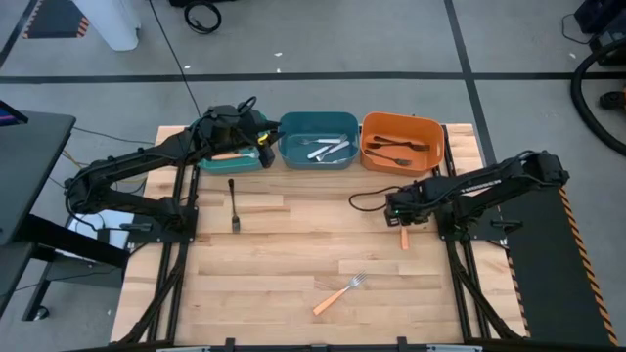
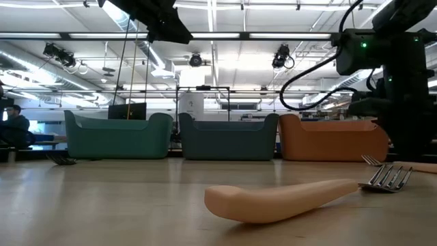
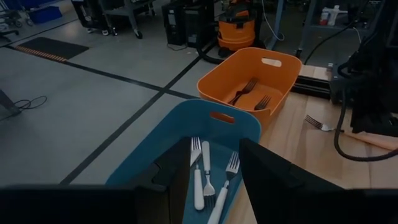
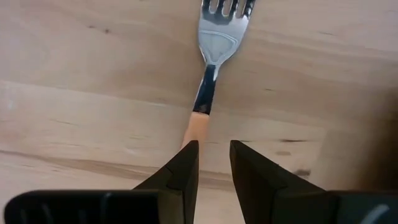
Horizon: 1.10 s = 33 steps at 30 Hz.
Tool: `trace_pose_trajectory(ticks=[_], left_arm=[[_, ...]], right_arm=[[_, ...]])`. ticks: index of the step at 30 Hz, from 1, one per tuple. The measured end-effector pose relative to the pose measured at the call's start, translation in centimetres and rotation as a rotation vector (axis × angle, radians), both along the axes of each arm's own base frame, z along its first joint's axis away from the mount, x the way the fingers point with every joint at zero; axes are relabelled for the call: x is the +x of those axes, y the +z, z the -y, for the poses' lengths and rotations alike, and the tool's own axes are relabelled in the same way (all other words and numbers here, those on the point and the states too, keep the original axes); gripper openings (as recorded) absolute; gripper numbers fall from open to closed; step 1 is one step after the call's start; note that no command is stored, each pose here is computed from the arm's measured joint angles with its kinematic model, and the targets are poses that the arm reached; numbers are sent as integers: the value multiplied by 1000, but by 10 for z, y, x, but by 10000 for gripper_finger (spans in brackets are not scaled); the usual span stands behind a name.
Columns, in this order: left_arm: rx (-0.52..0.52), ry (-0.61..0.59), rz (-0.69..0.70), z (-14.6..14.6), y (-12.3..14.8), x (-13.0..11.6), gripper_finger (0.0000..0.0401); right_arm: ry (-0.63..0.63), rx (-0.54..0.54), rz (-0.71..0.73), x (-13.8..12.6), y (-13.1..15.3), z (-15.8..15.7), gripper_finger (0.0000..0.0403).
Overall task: Sort silverware by color (type)
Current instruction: Put the orange fork into the green bin
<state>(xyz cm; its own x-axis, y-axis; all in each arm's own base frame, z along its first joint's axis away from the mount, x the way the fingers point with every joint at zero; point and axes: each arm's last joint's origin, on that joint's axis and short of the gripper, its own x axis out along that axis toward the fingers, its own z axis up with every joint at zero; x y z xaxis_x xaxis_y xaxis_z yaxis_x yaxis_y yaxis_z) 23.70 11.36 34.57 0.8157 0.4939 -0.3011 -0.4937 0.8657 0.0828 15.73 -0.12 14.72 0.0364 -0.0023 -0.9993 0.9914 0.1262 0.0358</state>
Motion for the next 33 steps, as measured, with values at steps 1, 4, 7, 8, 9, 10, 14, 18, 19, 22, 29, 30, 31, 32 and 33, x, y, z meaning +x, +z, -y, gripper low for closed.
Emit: trace_pose_trajectory(ticks=[1, 4, 7, 8, 9, 10, 14, 18, 19, 22, 29, 30, 31, 32, 33], left_arm=[[0, 0, 0, 0, 0, 0, 146], [0, 0, 0, 0, 0, 0, 146], [2, -1, -1, 0, 0, 0, 146], [2, -1, -2, 0, 0, 0, 146], [2, -1, -3, 0, 0, 0, 146], [5, -2, -4, 0, 0, 0, 146], [12, -4, -8, 0, 0, 0, 146], [12, -5, -15, 0, -1, 1, 146], [13, -5, -14, 0, -1, 1, 146], [13, -5, -14, 0, -1, 1, 146], [43, -16, -32, 0, -1, 1, 146], [45, -16, -33, 0, -1, 1, 146], [45, -15, -34, -1, -1, 1, 146], [45, -13, -34, -1, -1, 0, 146], [43, -9, -33, -2, -1, 0, 146]], right_arm=[[-2, 3, 9, 0, 2, 0, 101], [-16, 0, 56, 3, 8, 0, 101], [-35, -3, 55, 3, 8, 0, 101], [-38, -3, 59, 4, 7, 0, 101], [-38, -3, 60, 5, 7, 0, 101], [-38, -7, 56, 5, 6, 0, 101], [-38, -32, 59, 10, 1, 1, 101], [-35, -47, 20, 13, -4, 2, 101], [-31, -48, 5, 13, -6, 2, 101], [-27, -48, -39, 14, -12, 2, 101], [9, -41, -80, 18, -19, 1, 98], [18, -42, -80, 18, -20, 1, 92], [27, -41, -80, 19, -20, 1, 84], [39, -41, -75, 19, -19, 1, 73], [52, -39, -69, 18, -18, 1, 59]])
